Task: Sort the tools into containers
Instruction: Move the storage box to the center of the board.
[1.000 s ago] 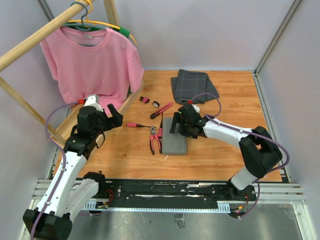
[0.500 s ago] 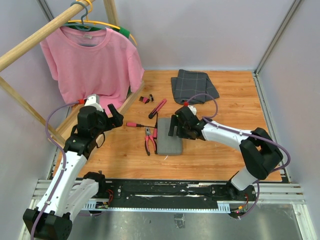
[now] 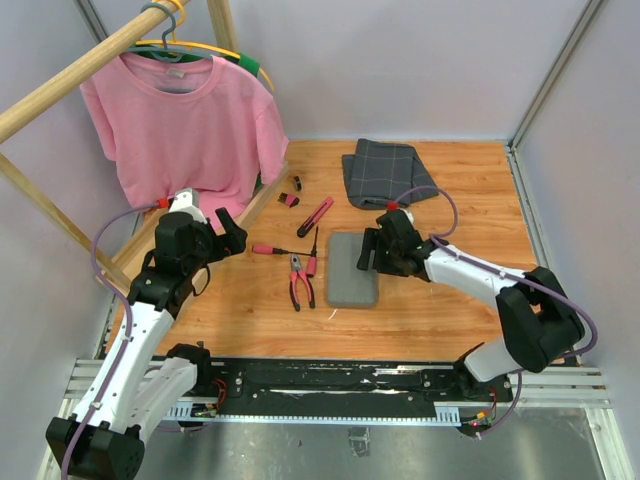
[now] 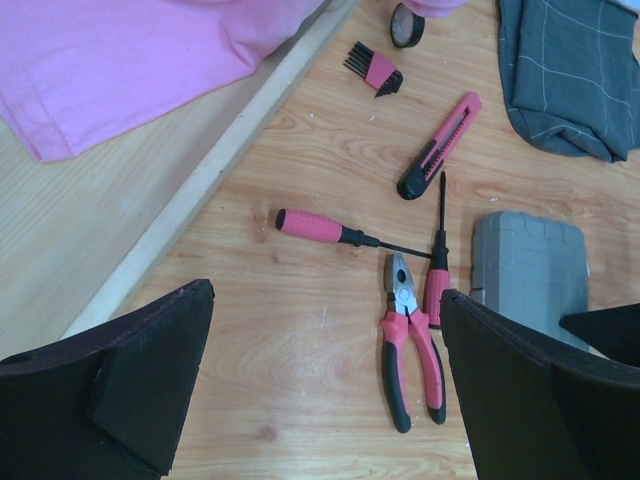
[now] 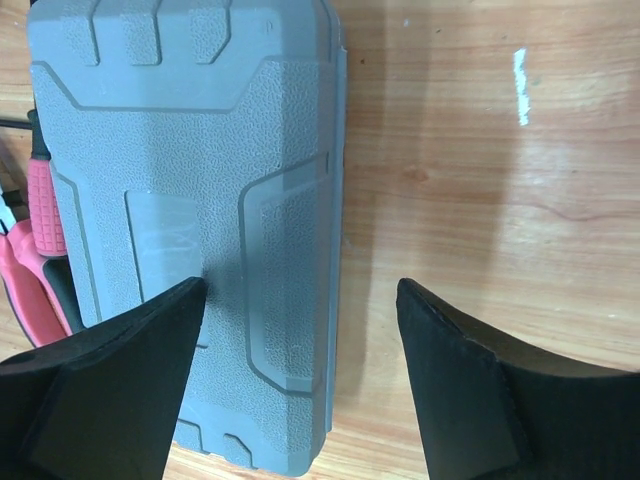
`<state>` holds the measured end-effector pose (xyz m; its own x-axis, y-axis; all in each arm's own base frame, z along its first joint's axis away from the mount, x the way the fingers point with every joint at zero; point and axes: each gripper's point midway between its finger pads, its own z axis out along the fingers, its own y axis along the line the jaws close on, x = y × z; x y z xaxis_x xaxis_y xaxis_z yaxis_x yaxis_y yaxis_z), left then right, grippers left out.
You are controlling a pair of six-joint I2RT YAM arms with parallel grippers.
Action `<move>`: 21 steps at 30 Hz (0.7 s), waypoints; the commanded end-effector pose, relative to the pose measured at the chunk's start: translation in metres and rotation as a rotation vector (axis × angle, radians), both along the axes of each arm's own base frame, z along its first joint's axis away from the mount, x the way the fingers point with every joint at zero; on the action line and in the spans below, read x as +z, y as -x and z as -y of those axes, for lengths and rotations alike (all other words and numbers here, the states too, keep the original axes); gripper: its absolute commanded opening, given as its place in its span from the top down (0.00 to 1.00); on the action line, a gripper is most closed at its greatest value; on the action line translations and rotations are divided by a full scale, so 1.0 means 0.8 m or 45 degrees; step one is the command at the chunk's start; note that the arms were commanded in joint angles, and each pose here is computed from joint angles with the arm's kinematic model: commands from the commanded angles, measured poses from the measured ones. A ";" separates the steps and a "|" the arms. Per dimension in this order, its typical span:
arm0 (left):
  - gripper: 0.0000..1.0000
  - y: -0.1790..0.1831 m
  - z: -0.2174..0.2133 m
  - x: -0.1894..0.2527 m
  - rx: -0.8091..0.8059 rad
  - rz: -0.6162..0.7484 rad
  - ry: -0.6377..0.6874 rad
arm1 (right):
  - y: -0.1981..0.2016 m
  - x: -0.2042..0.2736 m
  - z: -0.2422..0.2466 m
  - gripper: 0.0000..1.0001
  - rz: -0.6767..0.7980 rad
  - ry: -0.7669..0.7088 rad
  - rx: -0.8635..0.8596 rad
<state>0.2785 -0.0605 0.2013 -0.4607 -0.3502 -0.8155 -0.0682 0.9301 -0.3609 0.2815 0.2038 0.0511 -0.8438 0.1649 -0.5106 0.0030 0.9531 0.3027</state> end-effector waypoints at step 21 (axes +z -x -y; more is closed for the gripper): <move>0.01 -0.001 0.028 0.014 -0.090 0.073 0.174 | 0.030 0.052 0.063 0.01 0.245 0.073 0.182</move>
